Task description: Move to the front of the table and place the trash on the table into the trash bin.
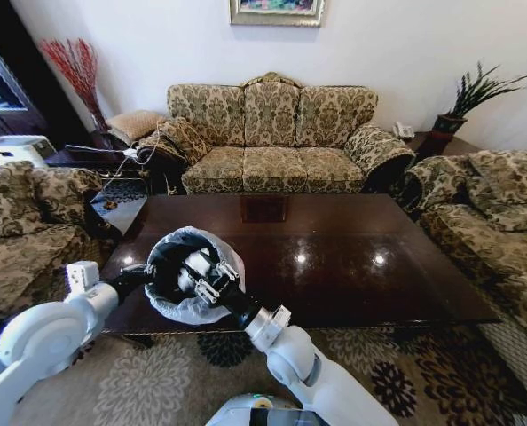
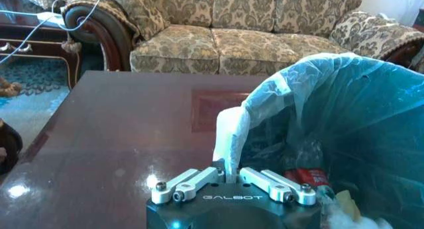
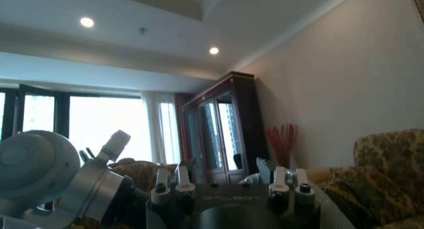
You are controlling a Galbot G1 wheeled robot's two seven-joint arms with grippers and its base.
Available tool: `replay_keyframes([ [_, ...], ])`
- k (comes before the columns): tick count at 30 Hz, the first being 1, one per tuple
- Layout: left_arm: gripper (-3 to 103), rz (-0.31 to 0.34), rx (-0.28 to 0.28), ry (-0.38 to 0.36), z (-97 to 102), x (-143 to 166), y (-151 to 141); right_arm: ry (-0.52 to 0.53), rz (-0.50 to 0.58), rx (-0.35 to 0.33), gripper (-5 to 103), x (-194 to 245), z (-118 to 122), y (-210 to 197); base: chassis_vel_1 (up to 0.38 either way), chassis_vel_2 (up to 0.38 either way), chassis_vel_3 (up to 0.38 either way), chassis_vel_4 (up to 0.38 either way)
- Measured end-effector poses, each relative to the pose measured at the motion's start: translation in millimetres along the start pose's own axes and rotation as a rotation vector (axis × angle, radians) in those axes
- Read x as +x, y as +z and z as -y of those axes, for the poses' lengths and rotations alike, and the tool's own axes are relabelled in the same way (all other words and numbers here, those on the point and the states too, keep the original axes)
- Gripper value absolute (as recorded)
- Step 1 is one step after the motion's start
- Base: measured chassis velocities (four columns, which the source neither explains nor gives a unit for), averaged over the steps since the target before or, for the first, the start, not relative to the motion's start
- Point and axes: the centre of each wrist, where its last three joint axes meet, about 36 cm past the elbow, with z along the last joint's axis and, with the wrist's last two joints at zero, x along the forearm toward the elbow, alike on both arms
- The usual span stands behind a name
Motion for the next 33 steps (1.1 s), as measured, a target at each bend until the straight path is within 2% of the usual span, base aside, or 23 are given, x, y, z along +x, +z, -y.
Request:
replay_keyframes([
  [1,0,0.0,0.0,0.0,0.0,0,0,0.0,0.0,0.0,59,0,0,0,0.0,0.0,0.0,0.0],
  [3,0,0.0,0.011,0.0,0.7,1,2,-0.02,0.025,-0.008,70,0,1,0,0.0,0.0,0.0,0.0],
  [6,0,0.004,0.029,-0.018,-1.8,3,4,-0.017,0.06,-0.025,76,2,2,-4,0.0,0.0,0.0,0.0],
  [9,0,0.034,0.08,-0.098,-17.0,7,8,0.054,0.124,-0.029,91,11,10,-24,0.0,0.0,0.0,0.0],
  [10,0,0.034,0.08,-0.098,-17.0,7,8,0.054,0.124,-0.029,91,11,10,-24,0.0,0.0,0.0,0.0],
  [11,0,0.066,0.101,-0.17,-27.1,15,10,0.144,0.157,-0.012,96,18,17,-37,0.0,0.0,0.0,0.0],
  [12,0,0.083,0.106,-0.207,-31.7,19,10,0.193,0.168,-0.005,99,22,21,-41,0.0,0.0,0.0,0.0],
  [13,0,0.083,0.106,-0.207,-31.7,19,10,0.193,0.168,-0.005,99,22,21,-41,0.0,0.0,0.0,0.0],
  [14,0,0.125,0.121,-0.301,-42.0,29,11,0.279,0.187,0.008,100,31,32,-46,0.0,0.0,0.0,0.0],
  [16,0,0.178,0.153,-0.436,-58.4,45,12,0.382,0.2,0.032,100,45,48,-45,0.0,0.0,0.0,0.0],
  [17,0,0.178,0.153,-0.436,-58.4,45,12,0.382,0.2,0.032,100,45,48,-45,0.0,0.0,0.0,0.0],
  [19,0,0.229,0.211,-0.584,-79.1,63,18,0.455,0.201,0.036,100,54,58,-40,0.0,0.0,0.0,0.0],
  [20,0,0.238,0.225,-0.611,-82.8,66,19,0.464,0.202,0.032,100,55,59,-39,0.0,0.0,0.0,0.0],
  [22,0,0.287,0.342,-0.797,-108.8,87,36,0.512,0.197,-0.008,100,66,60,-29,0.0,0.0,0.0,0.0],
  [23,0,0.287,0.342,-0.797,-108.8,87,36,0.512,0.197,-0.008,100,66,60,-29,0.0,0.0,0.0,0.0],
  [25,0,0.311,0.435,-0.945,-131.3,103,61,0.538,0.186,-0.024,100,74,62,-23,0.0,0.0,0.0,0.0],
  [26,0,0.311,0.435,-0.945,-131.3,103,61,0.538,0.186,-0.024,100,74,62,-23,0.0,0.0,0.0,0.0],
  [28,0,0.317,0.506,-1.056,-147.6,116,86,0.555,0.183,-0.018,100,79,68,-22,0.0,0.0,0.0,0.0],
  [29,0,0.316,0.559,-1.136,-159.0,124,109,0.568,0.183,-0.012,100,82,73,-22,0.0,0.0,0.0,0.0],
  [30,0,0.316,0.559,-1.136,-159.0,124,109,0.568,0.183,-0.012,100,82,73,-22,0.0,0.0,0.0,0.0],
  [31,0,0.31,0.59,-1.181,-165.9,128,124,0.58,0.183,-0.007,100,84,78,-23,0.0,0.0,0.0,0.0],
  [32,0,0.293,0.649,-1.267,-178.0,132,154,0.597,0.179,0.003,100,89,84,-24,0.0,0.0,0.0,0.0],
  [33,0,0.284,0.675,-1.3,-181.9,132,166,0.601,0.175,0.007,100,91,86,-25,0.0,0.0,0.0,0.0],
])
